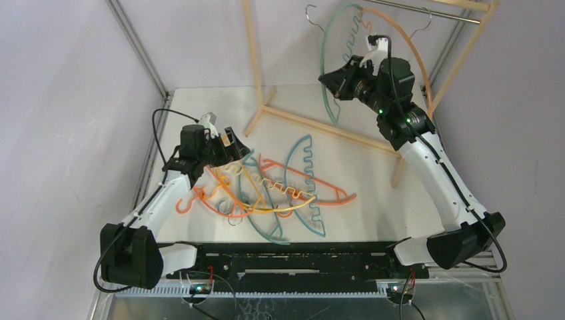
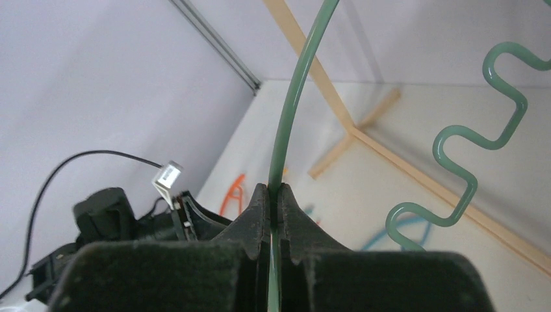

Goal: Organize the hangers

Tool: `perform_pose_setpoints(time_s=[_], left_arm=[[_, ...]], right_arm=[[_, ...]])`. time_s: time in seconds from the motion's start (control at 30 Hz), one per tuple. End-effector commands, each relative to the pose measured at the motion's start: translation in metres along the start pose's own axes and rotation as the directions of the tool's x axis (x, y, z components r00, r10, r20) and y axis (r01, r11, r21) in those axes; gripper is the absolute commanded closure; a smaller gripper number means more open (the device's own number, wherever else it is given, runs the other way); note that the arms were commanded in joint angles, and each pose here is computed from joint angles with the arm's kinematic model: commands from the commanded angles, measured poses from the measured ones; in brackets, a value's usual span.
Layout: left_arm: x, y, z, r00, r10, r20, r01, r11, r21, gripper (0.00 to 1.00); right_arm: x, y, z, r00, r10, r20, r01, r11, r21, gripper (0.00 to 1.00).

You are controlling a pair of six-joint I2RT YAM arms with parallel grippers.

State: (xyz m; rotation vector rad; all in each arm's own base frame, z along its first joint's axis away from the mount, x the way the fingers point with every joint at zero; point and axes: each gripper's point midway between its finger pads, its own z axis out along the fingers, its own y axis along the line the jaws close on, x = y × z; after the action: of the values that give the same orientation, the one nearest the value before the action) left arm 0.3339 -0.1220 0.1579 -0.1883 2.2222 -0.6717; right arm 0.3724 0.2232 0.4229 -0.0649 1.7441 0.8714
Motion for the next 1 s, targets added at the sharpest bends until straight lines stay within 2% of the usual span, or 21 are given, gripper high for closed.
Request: perform_pose_setpoints(time_s=[0.0, 0.13, 0.27, 0.77, 0.97], left_arm=[[-0.016, -0.004, -0.01, 0.997, 0.036, 0.065, -0.036, 0.999, 0.002, 0.0], [-0.011, -0.002, -0.007, 0.998, 0.025, 0.058, -0.026, 1.0, 0.005, 0.0], [-0.011, -0.002, -0.004, 0.998, 0.027, 0.05, -0.027, 1.0, 0.005, 0.0], [-0.007, 0.001, -0.005, 0.998, 0.027, 0.048, -0.027, 1.0, -0.001, 0.0], [-0.005, 0.001, -0.007, 0.998, 0.032, 0.046, -0.032, 0.999, -0.003, 0.0]], right_arm=[[-0.065, 0.064, -0.015, 0.979, -0.024, 0.201, 0.072, 0.97, -0.234, 1.0], [-0.075, 0.073, -0.018, 0.973, -0.021, 0.229, 0.084, 0.96, -0.267, 1.0], [-0.073, 0.077, -0.015, 0.978, 0.002, 0.209, 0.062, 0.952, -0.299, 1.0], [0.005, 0.028, -0.003, 0.998, 0.026, 0.058, -0.014, 0.981, -0.193, 1.0], [0.012, 0.026, -0.006, 0.999, 0.019, 0.044, -0.01, 0.98, -0.198, 1.0]])
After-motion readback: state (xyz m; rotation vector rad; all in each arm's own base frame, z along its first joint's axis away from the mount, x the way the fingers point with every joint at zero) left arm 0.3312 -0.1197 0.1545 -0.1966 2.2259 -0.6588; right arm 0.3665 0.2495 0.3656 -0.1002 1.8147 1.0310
